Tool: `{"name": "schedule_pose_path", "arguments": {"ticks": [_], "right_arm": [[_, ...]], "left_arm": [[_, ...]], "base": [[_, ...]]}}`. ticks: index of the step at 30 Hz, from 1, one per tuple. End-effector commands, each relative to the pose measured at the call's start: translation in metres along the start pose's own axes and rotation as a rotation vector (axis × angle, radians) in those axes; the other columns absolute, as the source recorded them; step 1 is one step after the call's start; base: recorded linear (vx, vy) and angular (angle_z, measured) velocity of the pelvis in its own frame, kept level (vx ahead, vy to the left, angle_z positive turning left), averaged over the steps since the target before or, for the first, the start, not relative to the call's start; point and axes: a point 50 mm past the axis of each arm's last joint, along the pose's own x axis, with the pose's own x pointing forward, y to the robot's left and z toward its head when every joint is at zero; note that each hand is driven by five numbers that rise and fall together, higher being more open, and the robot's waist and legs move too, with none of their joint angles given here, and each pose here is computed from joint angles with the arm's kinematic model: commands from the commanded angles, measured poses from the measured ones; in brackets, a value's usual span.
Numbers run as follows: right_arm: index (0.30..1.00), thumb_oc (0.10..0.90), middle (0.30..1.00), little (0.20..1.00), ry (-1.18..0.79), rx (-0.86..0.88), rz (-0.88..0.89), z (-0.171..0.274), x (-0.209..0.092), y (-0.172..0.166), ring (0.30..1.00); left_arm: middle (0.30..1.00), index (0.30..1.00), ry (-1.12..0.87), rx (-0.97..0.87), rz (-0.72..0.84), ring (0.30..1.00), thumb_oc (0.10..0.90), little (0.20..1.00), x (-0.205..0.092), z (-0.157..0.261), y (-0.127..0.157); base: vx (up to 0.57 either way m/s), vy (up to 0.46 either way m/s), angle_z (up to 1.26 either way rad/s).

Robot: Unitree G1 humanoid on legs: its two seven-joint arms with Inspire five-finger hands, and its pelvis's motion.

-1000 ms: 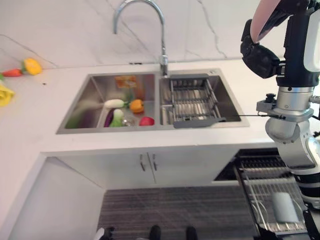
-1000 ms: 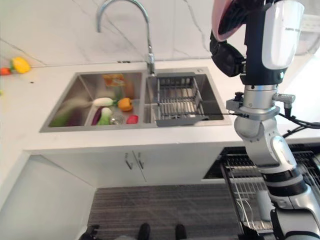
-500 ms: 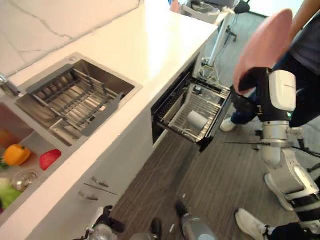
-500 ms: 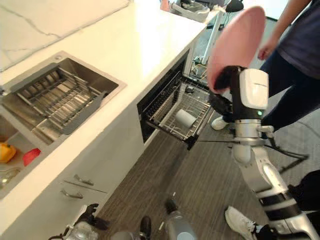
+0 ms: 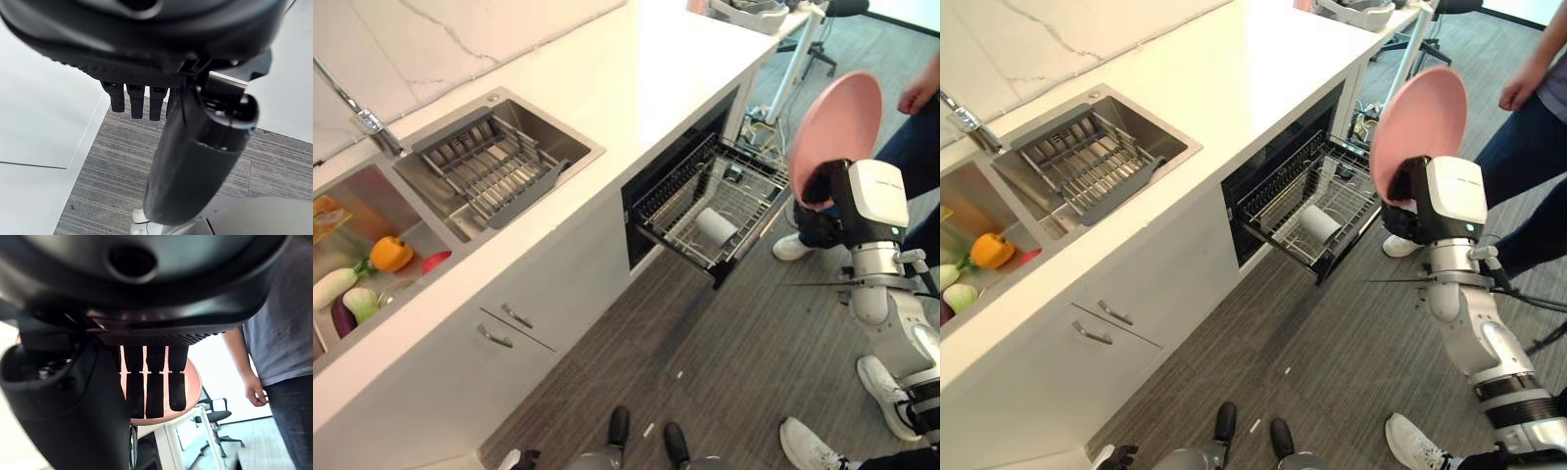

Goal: Place the dishes in the dishwasher.

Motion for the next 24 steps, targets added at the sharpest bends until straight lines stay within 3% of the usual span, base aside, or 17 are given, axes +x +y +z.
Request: {"name": "schedule_pose_path", "arguments": {"ticks": [1, 4, 5, 7, 13, 22, 23, 24], "right_arm": [[0.3, 0.4, 0.3, 0.3, -0.077, -0.034, -0.196, 0.014, 0.042, -0.049, 0.3], [0.3, 0.4, 0.3, 0.3, -0.057, -0.041, -0.183, 0.013, 0.052, -0.045, 0.3], [0.3, 0.4, 0.3, 0.3, -0.04, -0.063, -0.172, 0.014, 0.071, -0.047, 0.3], [0.3, 0.4, 0.3, 0.3, -0.044, -0.065, -0.168, 0.017, 0.081, -0.05, 0.3], [0.3, 0.4, 0.3, 0.3, -0.007, -0.141, -0.175, 0.016, 0.114, -0.074, 0.3], [0.3, 0.4, 0.3, 0.3, 0.174, -0.169, -0.158, -0.011, 0.13, -0.086, 0.3], [0.9, 0.8, 0.9, 0.9, 0.208, -0.138, -0.188, -0.014, 0.129, -0.085, 0.9], [0.9, 0.8, 0.9, 0.9, 0.208, -0.138, -0.188, -0.014, 0.129, -0.085, 0.9]], "left_arm": [[0.9, 0.9, -0.03, 0.067, 0.044, 0.9, 0.8, 0.9, 0.006, 0.008, 0.018], [0.9, 0.9, -0.035, 0.058, 0.045, 0.9, 0.8, 0.9, 0.006, 0.01, 0.018], [0.9, 0.9, -0.05, 0.062, 0.041, 0.9, 0.8, 0.9, 0.007, 0.014, 0.019], [0.9, 0.9, -0.045, 0.054, 0.026, 0.9, 0.8, 0.9, 0.006, 0.012, 0.015], [0.9, 0.9, -0.027, 0.053, -0.027, 0.9, 0.8, 0.9, 0.001, 0.002, 0.002], [0.9, 0.9, -0.055, 0.011, -0.07, 0.9, 0.8, 0.9, -0.001, 0.012, -0.014], [0.9, 0.9, -0.057, 0.006, -0.072, 0.9, 0.8, 0.9, -0.002, 0.013, -0.017], [0.9, 0.9, -0.057, 0.006, -0.071, 0.9, 0.8, 0.9, -0.002, 0.013, -0.017]], "base": [[-0.12, -0.092, 0.39], [-0.13, -0.048, 0.33], [-0.19, -0.057, 0.14], [-0.11, -0.039, 0.21], [-0.05, -0.014, 0.22], [-0.02, -0.017, 0.33], [0.01, -0.009, 0.35], [0.02, -0.017, 0.42]]}}
